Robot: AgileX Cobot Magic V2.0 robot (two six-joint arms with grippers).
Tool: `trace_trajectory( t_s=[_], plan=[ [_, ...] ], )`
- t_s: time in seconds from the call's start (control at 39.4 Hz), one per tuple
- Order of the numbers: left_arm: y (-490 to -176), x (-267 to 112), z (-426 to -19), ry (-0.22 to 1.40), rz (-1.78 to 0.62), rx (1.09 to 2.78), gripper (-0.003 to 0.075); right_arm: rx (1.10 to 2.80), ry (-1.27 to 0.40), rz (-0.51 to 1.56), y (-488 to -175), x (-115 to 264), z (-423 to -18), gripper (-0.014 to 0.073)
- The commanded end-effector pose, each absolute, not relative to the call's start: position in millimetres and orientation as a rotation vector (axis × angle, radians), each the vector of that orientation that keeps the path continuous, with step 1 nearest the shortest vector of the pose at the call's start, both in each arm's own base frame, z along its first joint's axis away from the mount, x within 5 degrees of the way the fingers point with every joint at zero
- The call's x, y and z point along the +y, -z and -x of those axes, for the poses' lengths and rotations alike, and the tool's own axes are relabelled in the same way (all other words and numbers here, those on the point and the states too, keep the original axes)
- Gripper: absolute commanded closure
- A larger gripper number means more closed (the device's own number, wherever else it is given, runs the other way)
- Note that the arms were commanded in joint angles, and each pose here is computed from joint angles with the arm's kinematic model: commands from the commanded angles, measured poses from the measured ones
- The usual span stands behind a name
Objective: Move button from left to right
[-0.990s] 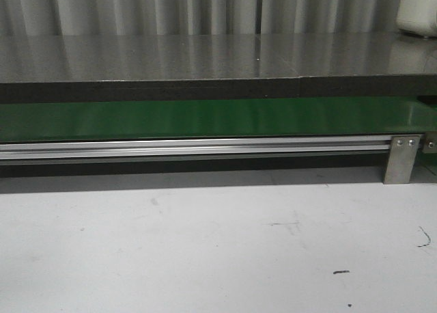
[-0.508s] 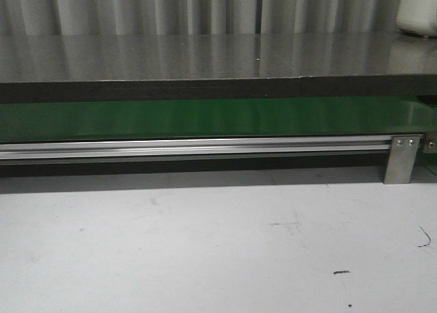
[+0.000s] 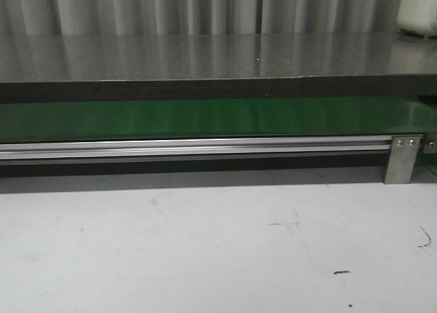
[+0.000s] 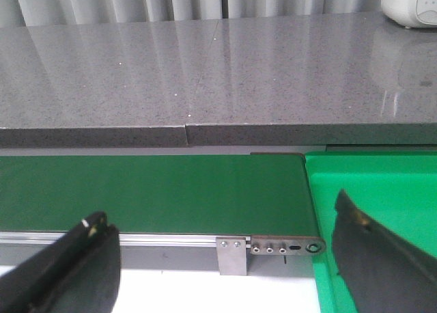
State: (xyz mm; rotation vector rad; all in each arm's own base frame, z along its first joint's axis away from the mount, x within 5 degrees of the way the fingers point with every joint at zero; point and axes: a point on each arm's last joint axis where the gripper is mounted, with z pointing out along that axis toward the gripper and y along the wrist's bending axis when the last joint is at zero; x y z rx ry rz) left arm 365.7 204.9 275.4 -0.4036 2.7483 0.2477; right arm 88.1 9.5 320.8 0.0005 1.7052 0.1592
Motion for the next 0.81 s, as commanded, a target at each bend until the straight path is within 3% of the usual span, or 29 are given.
trace_trajectory(
  t_s=[0.0,0.63,0.71,0.79],
  plan=[
    [-290,218,-364,-0.233,0.4,2.673,0.0122,1.597,-0.153,-0.012,-339,8,-89,-0.0049],
    [-209,242,-384,-0.177,0.309,2.799,0.0124,1.597,-0.153,-0.012,-339,8,-89,-0.0049],
    [-204,242,-384,-0.162,0.311,2.823,0.016,1.597,-0.153,-0.012,-339,8,-89,-0.0049],
    [-199,241,-383,-0.144,0.313,2.853,0.0244,1.597,-0.153,-0.012,-339,8,-89,-0.0049]
  ],
)
